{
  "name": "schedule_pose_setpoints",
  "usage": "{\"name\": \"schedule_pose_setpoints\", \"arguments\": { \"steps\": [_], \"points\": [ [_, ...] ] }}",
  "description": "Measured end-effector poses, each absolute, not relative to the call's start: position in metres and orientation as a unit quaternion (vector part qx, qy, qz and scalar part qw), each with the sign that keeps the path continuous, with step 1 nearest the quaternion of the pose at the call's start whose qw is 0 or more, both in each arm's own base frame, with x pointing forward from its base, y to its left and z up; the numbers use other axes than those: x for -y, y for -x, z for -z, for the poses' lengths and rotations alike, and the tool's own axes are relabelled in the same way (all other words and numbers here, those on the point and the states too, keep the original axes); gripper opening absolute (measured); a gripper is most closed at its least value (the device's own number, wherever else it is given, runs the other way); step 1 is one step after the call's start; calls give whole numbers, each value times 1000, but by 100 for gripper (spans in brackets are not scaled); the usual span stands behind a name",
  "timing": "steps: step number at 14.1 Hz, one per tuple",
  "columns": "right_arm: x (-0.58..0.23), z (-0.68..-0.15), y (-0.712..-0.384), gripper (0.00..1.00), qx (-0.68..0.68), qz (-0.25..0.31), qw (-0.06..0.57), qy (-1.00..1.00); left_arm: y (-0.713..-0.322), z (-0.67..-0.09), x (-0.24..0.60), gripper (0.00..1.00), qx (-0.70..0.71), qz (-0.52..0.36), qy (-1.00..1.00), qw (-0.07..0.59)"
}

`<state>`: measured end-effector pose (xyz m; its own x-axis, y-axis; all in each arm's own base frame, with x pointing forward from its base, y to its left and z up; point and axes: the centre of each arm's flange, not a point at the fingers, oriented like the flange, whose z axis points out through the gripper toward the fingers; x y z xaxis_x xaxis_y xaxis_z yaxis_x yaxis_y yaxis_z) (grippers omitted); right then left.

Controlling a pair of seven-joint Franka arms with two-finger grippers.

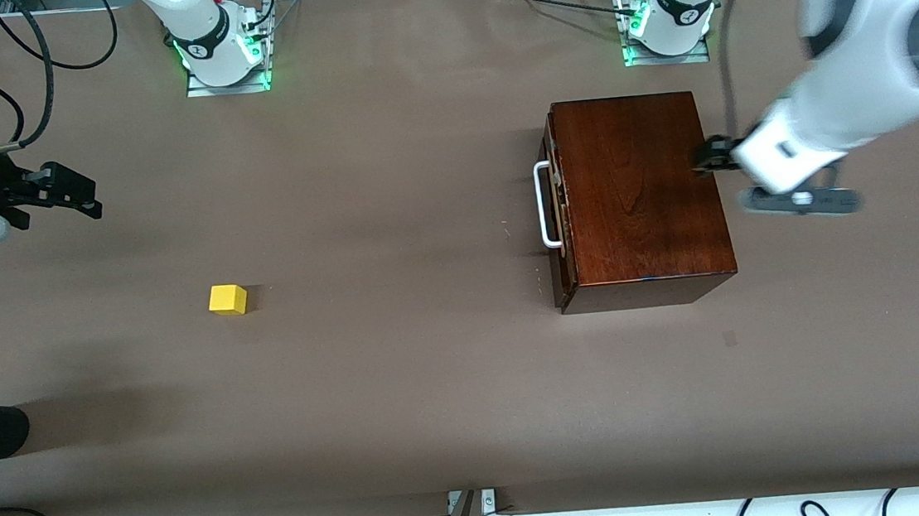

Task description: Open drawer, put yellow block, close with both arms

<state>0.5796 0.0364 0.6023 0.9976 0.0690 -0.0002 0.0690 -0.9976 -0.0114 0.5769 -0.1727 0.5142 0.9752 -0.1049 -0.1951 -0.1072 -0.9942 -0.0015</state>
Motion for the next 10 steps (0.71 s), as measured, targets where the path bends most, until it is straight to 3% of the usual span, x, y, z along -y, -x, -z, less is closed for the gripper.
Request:
{"name": "schedule_pose_setpoints", "arguments": {
  "steps": [6,10],
  "points": [
    [-36,-602,-580,100,34,0,6,999,-542,-457,357,100,-25,-70,992,105],
    [-36,-602,-580,100,34,0,6,999,-518,-396,425,100,-16,-59,990,126]
  ]
}}
